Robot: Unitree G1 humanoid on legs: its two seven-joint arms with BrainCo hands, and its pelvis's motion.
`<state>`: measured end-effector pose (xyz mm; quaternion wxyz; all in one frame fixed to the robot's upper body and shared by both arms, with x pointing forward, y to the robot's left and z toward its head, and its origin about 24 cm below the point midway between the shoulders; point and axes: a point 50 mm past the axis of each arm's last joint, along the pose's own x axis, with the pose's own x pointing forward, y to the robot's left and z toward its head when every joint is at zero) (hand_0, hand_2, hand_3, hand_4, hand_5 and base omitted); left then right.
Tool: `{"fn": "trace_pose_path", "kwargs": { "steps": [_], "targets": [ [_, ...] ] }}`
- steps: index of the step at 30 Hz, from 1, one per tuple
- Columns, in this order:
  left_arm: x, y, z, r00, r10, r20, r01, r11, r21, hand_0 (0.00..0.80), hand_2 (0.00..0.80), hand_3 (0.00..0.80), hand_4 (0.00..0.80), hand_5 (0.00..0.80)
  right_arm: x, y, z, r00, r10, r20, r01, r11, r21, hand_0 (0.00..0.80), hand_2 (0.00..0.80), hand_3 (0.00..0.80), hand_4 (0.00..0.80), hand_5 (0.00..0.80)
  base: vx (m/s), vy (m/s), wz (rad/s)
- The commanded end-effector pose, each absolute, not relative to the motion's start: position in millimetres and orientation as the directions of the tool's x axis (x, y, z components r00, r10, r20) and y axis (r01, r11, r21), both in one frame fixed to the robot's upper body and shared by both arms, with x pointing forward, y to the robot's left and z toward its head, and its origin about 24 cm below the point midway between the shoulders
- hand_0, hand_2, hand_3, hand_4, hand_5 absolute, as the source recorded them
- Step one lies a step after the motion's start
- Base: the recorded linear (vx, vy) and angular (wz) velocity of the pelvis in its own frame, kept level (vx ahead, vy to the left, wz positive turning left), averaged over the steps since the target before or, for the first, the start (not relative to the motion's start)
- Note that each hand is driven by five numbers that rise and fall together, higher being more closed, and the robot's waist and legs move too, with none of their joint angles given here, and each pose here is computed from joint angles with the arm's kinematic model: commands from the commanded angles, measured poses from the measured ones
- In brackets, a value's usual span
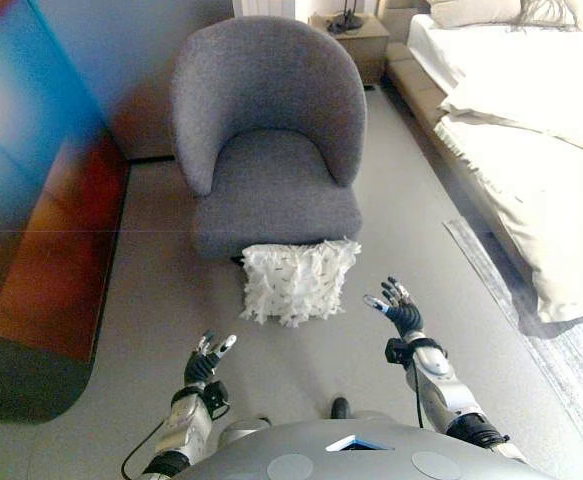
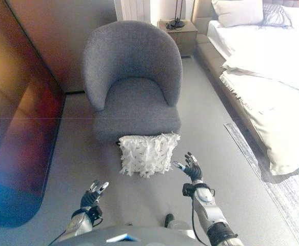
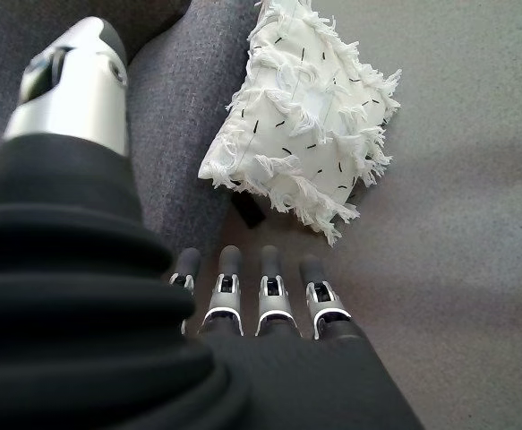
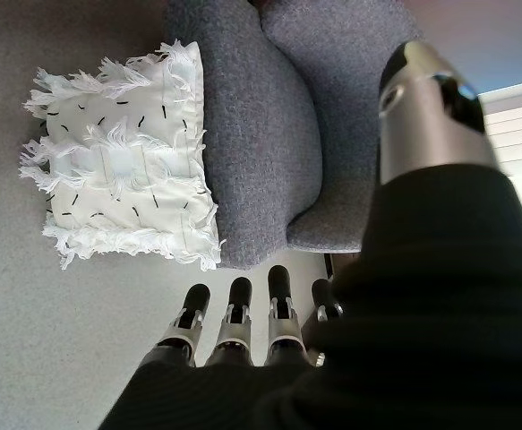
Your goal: Pick up the cushion and take it to the sofa
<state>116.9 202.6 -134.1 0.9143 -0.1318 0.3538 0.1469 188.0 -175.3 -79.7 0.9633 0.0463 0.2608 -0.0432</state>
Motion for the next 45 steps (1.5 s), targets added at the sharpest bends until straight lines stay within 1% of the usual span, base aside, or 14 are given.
{"fn": "trace_pose_path", "kwargs": {
  "steps": [1, 5, 9, 14, 19, 23, 29, 31, 33, 38, 41, 45],
  "targets": [
    [131.0, 206.8, -129.4, 0.742, 0.174, -0.647, -0.356, 0.920, -0.161, 0.000, 0.000, 0.000, 0.000, 0.000, 210.4, -159.2, -64.0, 0.906, -0.022, -0.423, 0.083, 0.988, 0.127, 0.000, 0.000, 0.000, 0.000, 0.000, 0.003, 0.154, -0.04],
    [132.6, 208.2, -128.7, 0.750, 0.146, -0.646, -0.313, 0.938, -0.151, 0.000, 0.000, 0.000, 0.000, 0.000, 213.0, -158.5, -60.2, 0.916, -0.042, -0.398, 0.108, 0.984, 0.144, 0.000, 0.000, 0.000, 0.000, 0.000, -0.023, 0.144, -0.09],
    [140.1, 213.2, -124.5, 0.757, 0.139, -0.638, -0.273, 0.955, -0.115, 0.000, 0.000, 0.000, 0.000, 0.000, 201.7, -163.5, -64.4, 0.907, -0.091, -0.410, 0.173, 0.971, 0.166, 0.000, 0.000, 0.000, 0.000, 0.000, -0.050, 0.246, 0.02],
    [138.7, 221.8, -120.9, 0.760, 0.174, -0.626, -0.337, 0.930, -0.149, 0.000, 0.000, 0.000, 0.000, 0.000, 185.5, -171.3, -74.9, 0.876, -0.096, -0.474, 0.187, 0.971, 0.151, 0.000, 0.000, 0.000, 0.000, 0.000, 0.192, 0.077, 0.19],
    [140.4, 220.1, -122.5, 0.760, 0.165, -0.628, -0.321, 0.936, -0.142, 0.000, 0.000, 0.000, 0.000, 0.000, 182.2, -183.5, -79.2, 0.867, -0.117, -0.483, 0.212, 0.966, 0.146, 0.000, 0.000, 0.000, 0.000, 0.000, 0.381, -0.073, 0.00],
    [133.8, 217.9, -124.4, 0.756, 0.146, -0.638, -0.304, 0.942, -0.144, 0.000, 0.000, 0.000, 0.000, 0.000, 179.1, -185.9, -83.2, 0.852, -0.117, -0.510, 0.218, 0.966, 0.142, 0.000, 0.000, 0.000, 0.000, 0.000, 0.416, -0.100, 0.37],
    [117.2, 215.5, -133.2, 0.717, 0.163, -0.678, -0.361, 0.919, -0.160, 0.000, 0.000, 0.000, 0.000, 0.000, 175.0, -179.9, -89.6, 0.836, -0.098, -0.540, 0.190, 0.975, 0.117, 0.000, 0.000, 0.000, 0.000, 0.000, 0.437, -0.181, 0.11],
    [121.7, 212.6, -132.7, 0.727, 0.140, -0.672, -0.338, 0.925, -0.174, 0.000, 0.000, 0.000, 0.000, 0.000, 177.8, -178.8, -85.4, 0.853, -0.096, -0.514, 0.179, 0.977, 0.115, 0.000, 0.000, 0.000, 0.000, 0.000, 0.439, -0.243, 0.36],
    [127.5, 207.4, -132.3, 0.731, 0.139, -0.668, -0.338, 0.924, -0.177, 0.000, 0.000, 0.000, 0.000, 0.000, 177.4, -179.9, -85.5, 0.850, -0.105, -0.516, 0.185, 0.977, 0.105, 0.000, 0.000, 0.000, 0.000, 0.000, 0.395, -0.223, 0.08],
    [145.7, 200.8, -125.7, 0.767, 0.143, -0.625, -0.331, 0.923, -0.195, 0.000, 0.000, 0.000, 0.000, 0.000, 171.1, -192.8, -88.8, 0.837, -0.110, -0.536, 0.159, 0.986, 0.046, 0.000, 0.000, 0.000, 0.000, 0.000, 0.303, -0.197, -0.36],
    [152.1, 204.9, -121.1, 0.776, 0.153, -0.612, -0.336, 0.921, -0.196, 0.000, 0.000, 0.000, 0.000, 0.000, 166.2, -199.8, -95.5, 0.805, -0.141, -0.576, 0.166, 0.986, -0.010, 0.000, 0.000, 0.000, 0.000, 0.000, 0.202, -0.151, -0.23],
    [144.2, 216.4, -122.0, 0.756, 0.200, -0.623, -0.373, 0.914, -0.158, 0.000, 0.000, 0.000, 0.000, 0.000, 166.1, -200.7, -108.8, 0.755, -0.137, -0.641, 0.218, 0.975, 0.049, 0.000, 0.000, 0.000, 0.000, 0.000, 0.188, -0.007, -0.22]
  ]
}}
